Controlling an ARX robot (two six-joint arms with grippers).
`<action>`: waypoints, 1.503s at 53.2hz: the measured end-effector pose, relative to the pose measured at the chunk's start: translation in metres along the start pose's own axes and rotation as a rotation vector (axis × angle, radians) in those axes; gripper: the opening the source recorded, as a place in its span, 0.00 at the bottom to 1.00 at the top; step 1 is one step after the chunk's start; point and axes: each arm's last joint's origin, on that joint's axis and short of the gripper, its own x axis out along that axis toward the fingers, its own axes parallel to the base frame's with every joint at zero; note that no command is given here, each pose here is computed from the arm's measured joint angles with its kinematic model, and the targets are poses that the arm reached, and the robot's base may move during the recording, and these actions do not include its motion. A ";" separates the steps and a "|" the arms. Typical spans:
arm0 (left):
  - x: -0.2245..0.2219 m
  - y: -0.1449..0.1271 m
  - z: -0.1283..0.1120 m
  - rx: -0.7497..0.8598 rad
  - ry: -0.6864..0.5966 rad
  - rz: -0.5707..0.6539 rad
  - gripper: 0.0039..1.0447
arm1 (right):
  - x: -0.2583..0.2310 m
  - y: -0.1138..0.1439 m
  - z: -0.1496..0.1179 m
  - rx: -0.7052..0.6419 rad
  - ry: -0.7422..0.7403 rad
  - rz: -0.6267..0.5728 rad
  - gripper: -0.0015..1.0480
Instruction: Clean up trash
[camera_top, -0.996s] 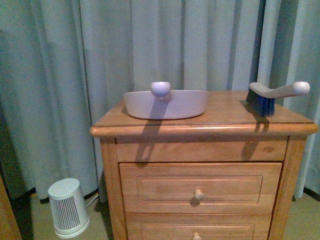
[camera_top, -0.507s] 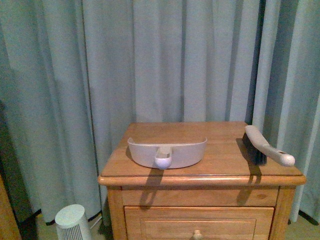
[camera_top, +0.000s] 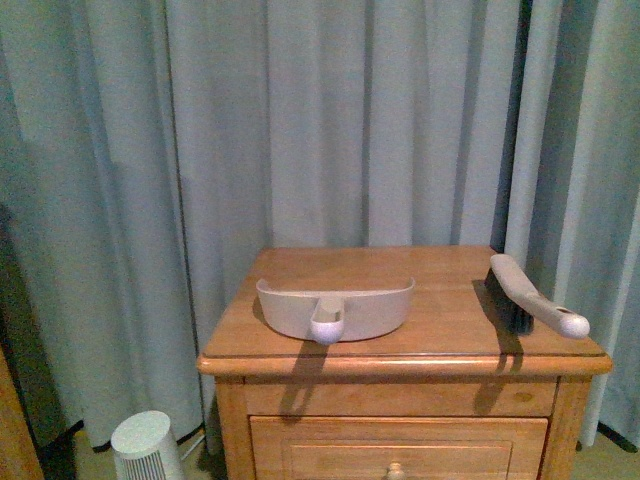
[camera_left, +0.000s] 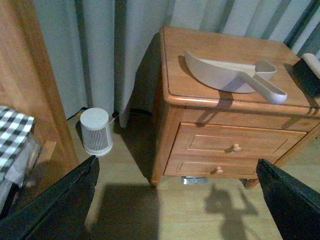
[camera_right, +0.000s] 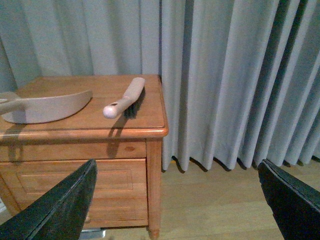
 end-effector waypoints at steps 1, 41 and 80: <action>0.005 -0.002 0.007 0.013 0.009 0.002 0.93 | 0.000 0.000 0.000 0.000 0.000 0.000 0.93; 0.200 -0.134 0.089 0.161 0.446 0.082 0.93 | 0.000 0.000 0.000 0.000 0.000 0.000 0.93; 0.268 -0.196 0.059 0.189 0.540 0.043 0.93 | 0.000 0.000 0.000 0.000 0.000 0.000 0.93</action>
